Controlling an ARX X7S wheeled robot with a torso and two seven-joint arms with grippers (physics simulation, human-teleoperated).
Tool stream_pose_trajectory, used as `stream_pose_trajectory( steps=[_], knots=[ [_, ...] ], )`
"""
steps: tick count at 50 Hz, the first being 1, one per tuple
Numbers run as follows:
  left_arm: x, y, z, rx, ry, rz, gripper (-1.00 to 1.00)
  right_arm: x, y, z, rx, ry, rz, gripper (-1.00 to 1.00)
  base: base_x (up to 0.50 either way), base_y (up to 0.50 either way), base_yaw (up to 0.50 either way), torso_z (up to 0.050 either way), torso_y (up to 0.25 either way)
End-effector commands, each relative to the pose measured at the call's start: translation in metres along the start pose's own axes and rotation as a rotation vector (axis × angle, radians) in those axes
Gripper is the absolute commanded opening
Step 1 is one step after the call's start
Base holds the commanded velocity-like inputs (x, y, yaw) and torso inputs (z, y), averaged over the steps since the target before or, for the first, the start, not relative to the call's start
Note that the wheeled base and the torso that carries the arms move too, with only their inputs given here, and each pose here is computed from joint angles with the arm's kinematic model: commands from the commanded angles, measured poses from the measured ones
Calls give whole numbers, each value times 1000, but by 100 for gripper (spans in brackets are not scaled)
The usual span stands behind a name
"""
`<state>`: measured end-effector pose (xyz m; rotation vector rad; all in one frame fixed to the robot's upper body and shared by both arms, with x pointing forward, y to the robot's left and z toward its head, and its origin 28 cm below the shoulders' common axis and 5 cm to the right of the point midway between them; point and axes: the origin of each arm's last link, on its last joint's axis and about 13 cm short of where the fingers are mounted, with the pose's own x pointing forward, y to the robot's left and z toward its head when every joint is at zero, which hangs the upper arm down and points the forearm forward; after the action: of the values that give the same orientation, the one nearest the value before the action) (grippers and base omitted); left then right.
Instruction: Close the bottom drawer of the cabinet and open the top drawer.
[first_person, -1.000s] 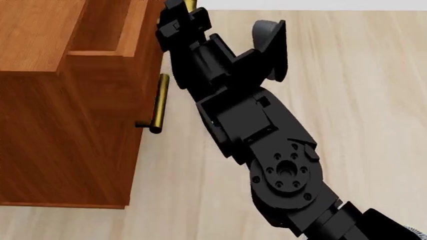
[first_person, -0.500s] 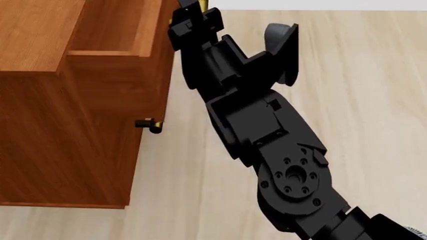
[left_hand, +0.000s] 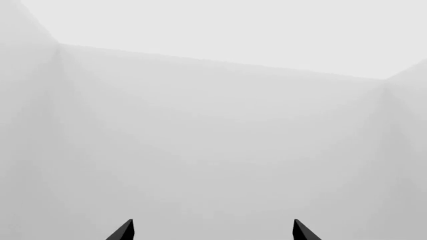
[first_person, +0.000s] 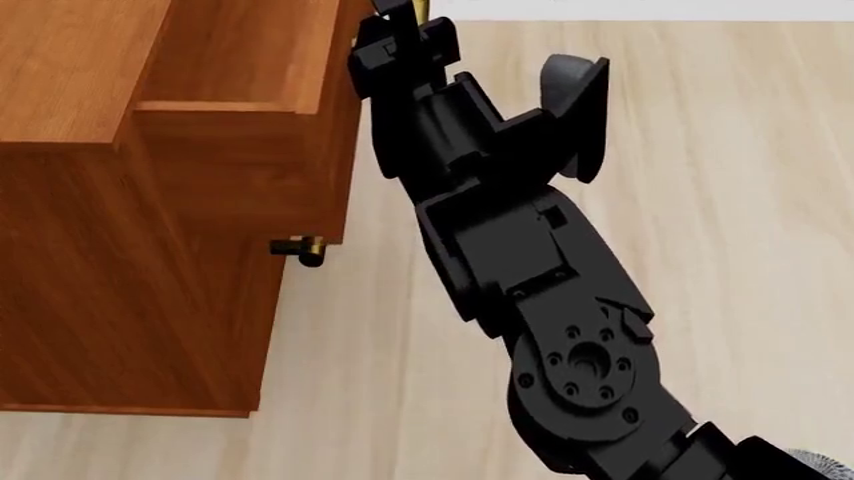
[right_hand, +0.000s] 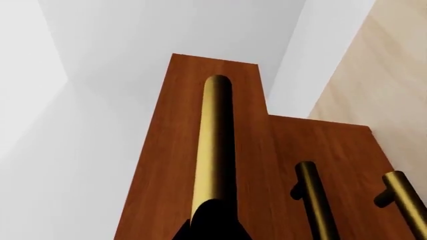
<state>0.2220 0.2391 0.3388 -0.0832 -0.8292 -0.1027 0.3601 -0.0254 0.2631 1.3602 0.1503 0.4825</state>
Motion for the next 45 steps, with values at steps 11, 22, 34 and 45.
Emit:
stream_pose_trajectory(
  steps=[11,22,34,45],
  knots=[
    [0,-1,1,1,-1,-2,100,-1,22,28,-12,-173,146,-100,3,0,0,1,2],
    [0,0,1,2,-1,-1,100,1,21,29,-2,-174,150,-100,5,0,0,1,1],
    [0,0,0,1,-1,-2,100,2,20,28,-8,-167,152,-100,7,0,0,1,0],
    [0,-1,0,1,-1,-1,100,2,21,28,-8,-163,153,100,7,0,1,1,0]
  ],
)
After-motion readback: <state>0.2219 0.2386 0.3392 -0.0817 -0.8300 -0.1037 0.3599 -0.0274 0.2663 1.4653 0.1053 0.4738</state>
